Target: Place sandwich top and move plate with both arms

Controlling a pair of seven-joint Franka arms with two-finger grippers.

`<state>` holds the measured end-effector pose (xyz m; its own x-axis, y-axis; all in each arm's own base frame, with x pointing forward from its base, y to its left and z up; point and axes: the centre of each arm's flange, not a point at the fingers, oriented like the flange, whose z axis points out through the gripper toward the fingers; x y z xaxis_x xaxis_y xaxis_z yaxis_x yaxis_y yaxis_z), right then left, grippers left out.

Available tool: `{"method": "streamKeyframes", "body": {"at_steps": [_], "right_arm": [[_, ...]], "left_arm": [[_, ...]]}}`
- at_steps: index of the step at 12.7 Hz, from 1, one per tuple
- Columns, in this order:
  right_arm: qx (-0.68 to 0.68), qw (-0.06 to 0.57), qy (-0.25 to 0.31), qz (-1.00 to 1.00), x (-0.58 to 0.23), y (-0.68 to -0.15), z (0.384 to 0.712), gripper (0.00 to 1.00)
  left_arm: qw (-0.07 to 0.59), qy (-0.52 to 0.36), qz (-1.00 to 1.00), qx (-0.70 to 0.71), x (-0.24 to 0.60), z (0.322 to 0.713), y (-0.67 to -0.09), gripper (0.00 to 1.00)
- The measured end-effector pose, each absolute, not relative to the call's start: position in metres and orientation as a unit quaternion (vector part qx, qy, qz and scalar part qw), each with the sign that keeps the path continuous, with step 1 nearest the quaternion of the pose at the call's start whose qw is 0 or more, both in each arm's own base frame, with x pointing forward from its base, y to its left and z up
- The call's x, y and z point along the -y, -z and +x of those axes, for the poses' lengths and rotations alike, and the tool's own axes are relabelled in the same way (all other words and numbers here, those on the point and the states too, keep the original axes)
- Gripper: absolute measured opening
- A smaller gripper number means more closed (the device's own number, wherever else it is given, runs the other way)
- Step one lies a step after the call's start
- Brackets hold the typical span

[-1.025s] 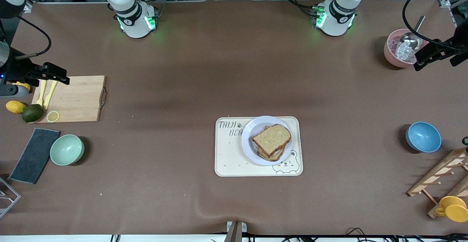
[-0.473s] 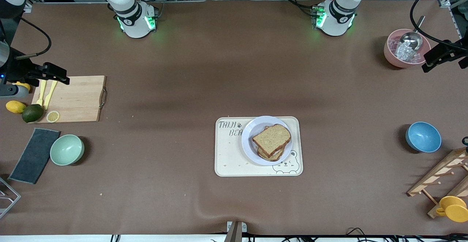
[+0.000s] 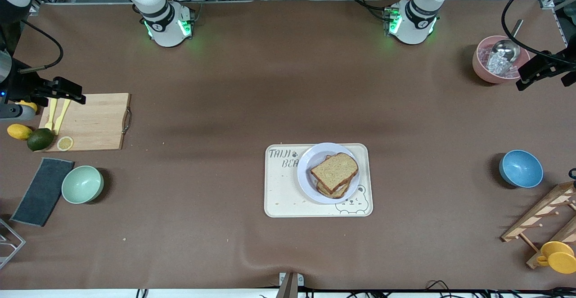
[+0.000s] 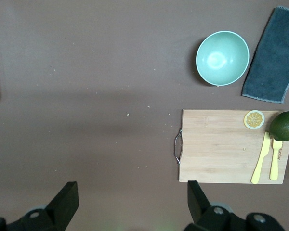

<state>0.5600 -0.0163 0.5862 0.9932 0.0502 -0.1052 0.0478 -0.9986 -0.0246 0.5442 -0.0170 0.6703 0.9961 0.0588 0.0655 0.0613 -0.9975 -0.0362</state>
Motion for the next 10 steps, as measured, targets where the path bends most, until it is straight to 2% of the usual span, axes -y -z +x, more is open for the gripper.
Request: {"method": "streamKeyframes", "body": {"at_steps": [10], "right_arm": [[0.025,0.011,-0.053,-0.998,0.016,-0.586,0.56,1.0]], "left_arm": [[0.02,-0.001,-1.0,0.001,0.052,0.539,-0.658,1.0]]}}
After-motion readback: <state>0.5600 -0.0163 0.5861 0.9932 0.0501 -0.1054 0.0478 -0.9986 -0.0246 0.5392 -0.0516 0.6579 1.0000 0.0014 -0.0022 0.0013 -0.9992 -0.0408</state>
